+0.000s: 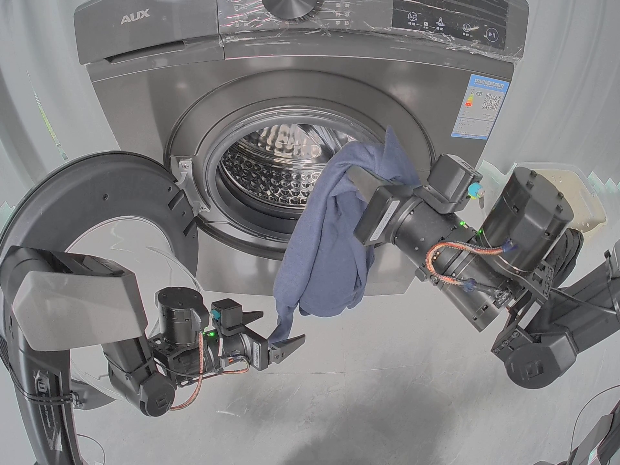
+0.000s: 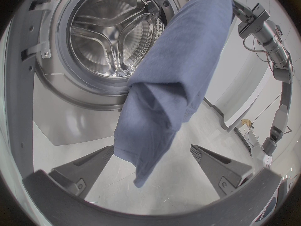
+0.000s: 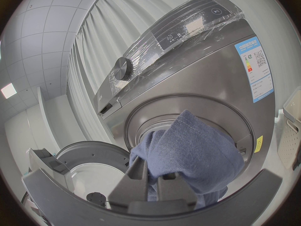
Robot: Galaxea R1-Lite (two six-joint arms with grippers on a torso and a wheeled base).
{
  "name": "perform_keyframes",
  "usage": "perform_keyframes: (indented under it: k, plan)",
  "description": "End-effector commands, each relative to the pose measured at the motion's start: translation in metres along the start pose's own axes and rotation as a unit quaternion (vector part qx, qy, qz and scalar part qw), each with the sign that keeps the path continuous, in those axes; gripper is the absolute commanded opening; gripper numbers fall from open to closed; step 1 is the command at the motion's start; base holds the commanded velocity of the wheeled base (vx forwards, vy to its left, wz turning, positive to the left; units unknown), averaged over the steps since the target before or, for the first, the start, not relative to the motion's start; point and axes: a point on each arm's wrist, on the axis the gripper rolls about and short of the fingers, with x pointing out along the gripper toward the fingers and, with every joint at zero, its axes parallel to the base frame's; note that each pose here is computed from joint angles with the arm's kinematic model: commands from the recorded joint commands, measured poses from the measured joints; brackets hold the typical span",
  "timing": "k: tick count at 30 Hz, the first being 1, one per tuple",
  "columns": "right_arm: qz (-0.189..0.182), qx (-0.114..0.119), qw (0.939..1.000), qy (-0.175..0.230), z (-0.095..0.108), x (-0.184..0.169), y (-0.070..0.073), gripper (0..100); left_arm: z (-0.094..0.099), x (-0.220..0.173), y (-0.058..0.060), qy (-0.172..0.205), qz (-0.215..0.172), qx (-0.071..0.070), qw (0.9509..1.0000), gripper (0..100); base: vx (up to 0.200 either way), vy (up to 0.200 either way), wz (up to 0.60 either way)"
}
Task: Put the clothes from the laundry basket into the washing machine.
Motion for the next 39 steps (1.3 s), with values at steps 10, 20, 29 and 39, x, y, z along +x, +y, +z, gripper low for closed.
perform_keyframes:
  k: [10,20,29,39]
  plan:
    - [0.001,0.001,1.0,-0.001,0.001,-0.001,0.001,0,-0.016,0.03,0.012,0.002,0.009,-0.003,1.0,100,0.0,0.0,0.0]
    - [0.001,0.0,1.0,0.0,0.0,-0.001,0.001,0,-0.012,0.047,0.019,-0.037,0.037,0.007,0.9986,100,0.0,0.0,0.0]
    - [0.0,0.0,1.0,0.002,-0.001,0.0,0.0,0,-0.01,0.044,0.019,-0.064,0.044,0.021,0.9967,0,0.0,0.0,0.0]
    - [-0.026,-0.016,0.9994,0.016,-0.008,0.002,-0.018,0,0.041,-0.02,0.004,-0.115,0.033,0.038,0.9921,0,0.0,0.0,0.0]
